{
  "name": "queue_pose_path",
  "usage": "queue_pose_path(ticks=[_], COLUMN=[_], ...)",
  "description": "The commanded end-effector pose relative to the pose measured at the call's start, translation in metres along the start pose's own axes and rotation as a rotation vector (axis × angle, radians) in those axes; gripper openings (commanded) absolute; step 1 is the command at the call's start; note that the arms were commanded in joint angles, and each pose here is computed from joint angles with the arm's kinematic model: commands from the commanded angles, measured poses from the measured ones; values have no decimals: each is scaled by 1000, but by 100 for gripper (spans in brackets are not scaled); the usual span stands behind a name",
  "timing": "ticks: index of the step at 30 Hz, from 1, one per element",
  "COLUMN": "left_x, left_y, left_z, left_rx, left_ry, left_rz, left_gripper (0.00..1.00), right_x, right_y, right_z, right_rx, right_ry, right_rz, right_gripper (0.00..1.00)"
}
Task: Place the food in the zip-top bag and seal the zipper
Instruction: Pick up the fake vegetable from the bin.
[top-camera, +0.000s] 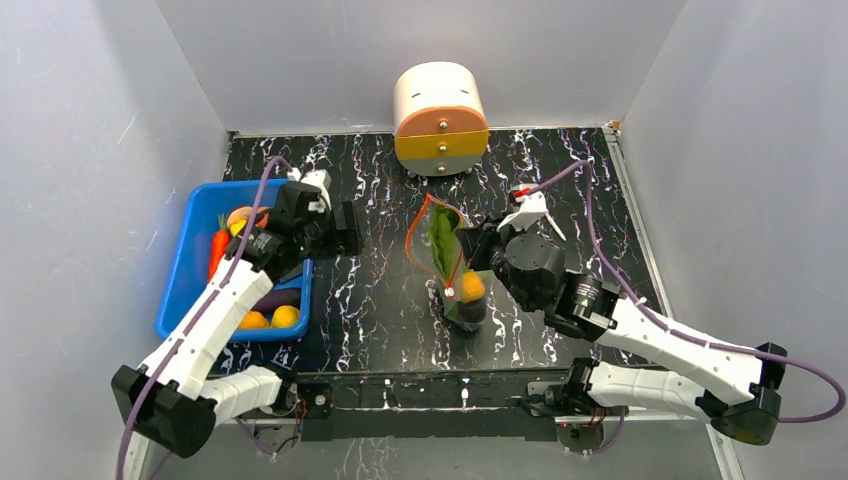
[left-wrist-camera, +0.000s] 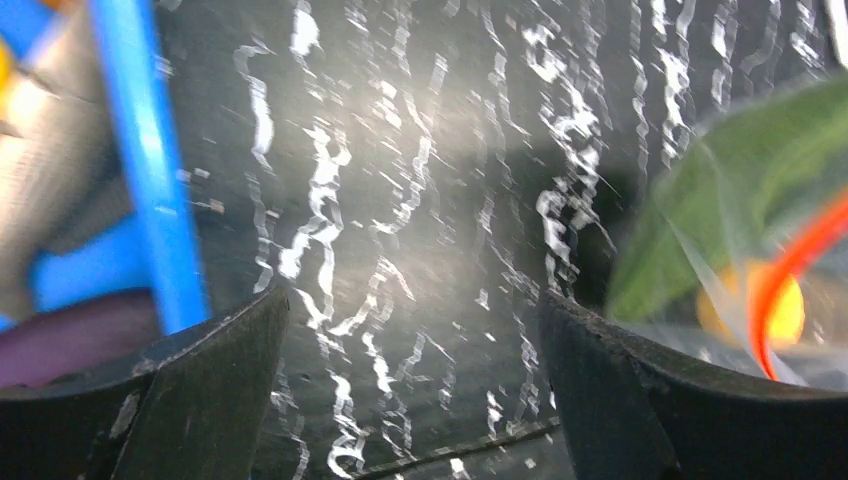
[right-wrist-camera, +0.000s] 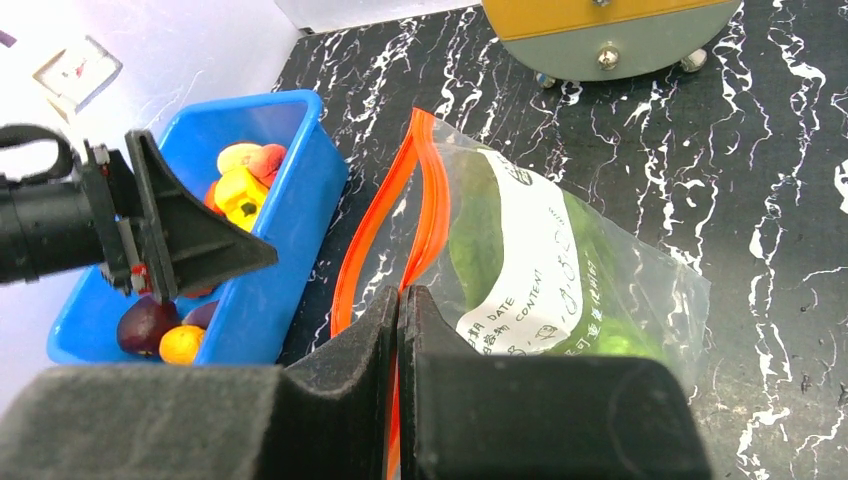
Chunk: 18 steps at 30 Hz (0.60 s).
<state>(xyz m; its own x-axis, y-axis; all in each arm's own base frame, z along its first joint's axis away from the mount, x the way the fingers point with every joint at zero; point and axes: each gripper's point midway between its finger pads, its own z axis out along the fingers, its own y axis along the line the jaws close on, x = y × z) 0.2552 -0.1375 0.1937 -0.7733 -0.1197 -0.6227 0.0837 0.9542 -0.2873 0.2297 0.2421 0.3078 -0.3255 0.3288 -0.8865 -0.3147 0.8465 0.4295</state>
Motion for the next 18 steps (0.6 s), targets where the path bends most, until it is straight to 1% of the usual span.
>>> queue_pose_path(ticks=[1, 5, 10, 14, 18], left_x=[-52, -83, -94, -90, -85], left_y=[56, 97, 138, 178, 210], left_z=[-1, 7, 18, 28, 35], left_rx=[-198, -231, -271, -347, -418], left_ry=[-91, -133, -162, -153, -151], left_rz=[-53, -216, -313, -356, -377], left_gripper=[88, 73, 68, 65, 61], right_x=[-23, -24, -23, -23, -21], right_y=[12, 8, 14, 16, 16], right_z=[-10, -14, -13, -13, -13], right_rx=[-76, -77, -97, -105, -113], right_ry=[-76, -86, -75, -72, -70], right_rz=[64, 62, 62, 69, 82], right_gripper=[0, 0, 0, 0, 0])
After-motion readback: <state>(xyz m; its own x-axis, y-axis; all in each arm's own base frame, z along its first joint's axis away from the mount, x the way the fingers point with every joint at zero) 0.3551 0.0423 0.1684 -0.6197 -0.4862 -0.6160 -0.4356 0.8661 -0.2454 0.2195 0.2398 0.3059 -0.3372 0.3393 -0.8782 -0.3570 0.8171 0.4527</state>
